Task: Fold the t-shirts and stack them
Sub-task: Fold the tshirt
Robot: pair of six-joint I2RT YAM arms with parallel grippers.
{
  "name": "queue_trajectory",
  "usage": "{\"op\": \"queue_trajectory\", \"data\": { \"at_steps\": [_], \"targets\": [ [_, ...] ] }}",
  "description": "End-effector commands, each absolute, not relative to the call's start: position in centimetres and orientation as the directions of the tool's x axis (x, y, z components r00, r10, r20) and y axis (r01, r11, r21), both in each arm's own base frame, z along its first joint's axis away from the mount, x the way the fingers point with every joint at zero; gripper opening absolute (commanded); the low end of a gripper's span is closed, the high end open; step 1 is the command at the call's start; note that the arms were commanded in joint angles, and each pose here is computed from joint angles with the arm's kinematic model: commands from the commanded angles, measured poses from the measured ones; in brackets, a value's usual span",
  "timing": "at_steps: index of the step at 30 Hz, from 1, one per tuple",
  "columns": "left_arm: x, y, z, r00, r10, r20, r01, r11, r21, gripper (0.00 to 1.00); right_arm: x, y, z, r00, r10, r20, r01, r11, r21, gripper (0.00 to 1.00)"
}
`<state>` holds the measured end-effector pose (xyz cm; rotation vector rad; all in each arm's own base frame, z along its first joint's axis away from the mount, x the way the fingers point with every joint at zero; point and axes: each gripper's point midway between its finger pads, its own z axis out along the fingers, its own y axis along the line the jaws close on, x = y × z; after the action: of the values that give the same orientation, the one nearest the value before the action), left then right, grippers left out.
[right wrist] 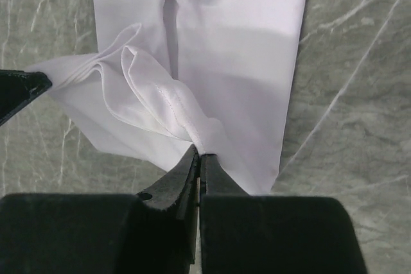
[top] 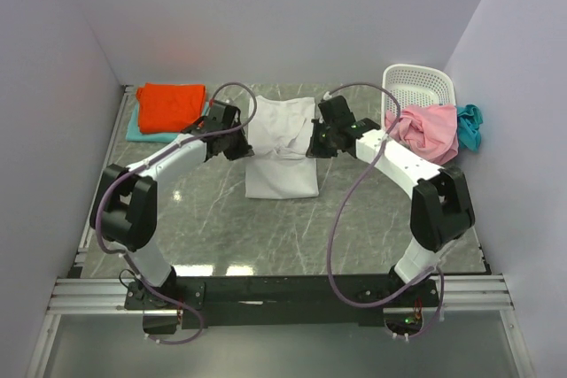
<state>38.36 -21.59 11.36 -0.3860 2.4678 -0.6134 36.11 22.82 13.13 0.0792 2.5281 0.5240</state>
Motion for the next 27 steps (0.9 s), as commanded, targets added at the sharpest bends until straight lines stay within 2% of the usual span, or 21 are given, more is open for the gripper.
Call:
{"op": "queue_trajectory", "data": {
  "at_steps": [1, 27],
  "targets": [
    [40.2, -21.9, 12.7, -0.791, -0.369, -0.488, -0.086, 0.856, -0.509, 0.01, 38.2, 23.3, 14.3, -0.828, 0.163, -0.536, -0.078, 0.914, 0.399, 0.0],
    [45.4, -22.3, 8.0, -0.831, -0.333, -0.446, -0.084, 0.867, -0.491, 0.02, 43.2, 22.4, 9.9, -0.853, 0.181, -0.49, -0.033, 0.918, 0.396, 0.0]
  ]
}}
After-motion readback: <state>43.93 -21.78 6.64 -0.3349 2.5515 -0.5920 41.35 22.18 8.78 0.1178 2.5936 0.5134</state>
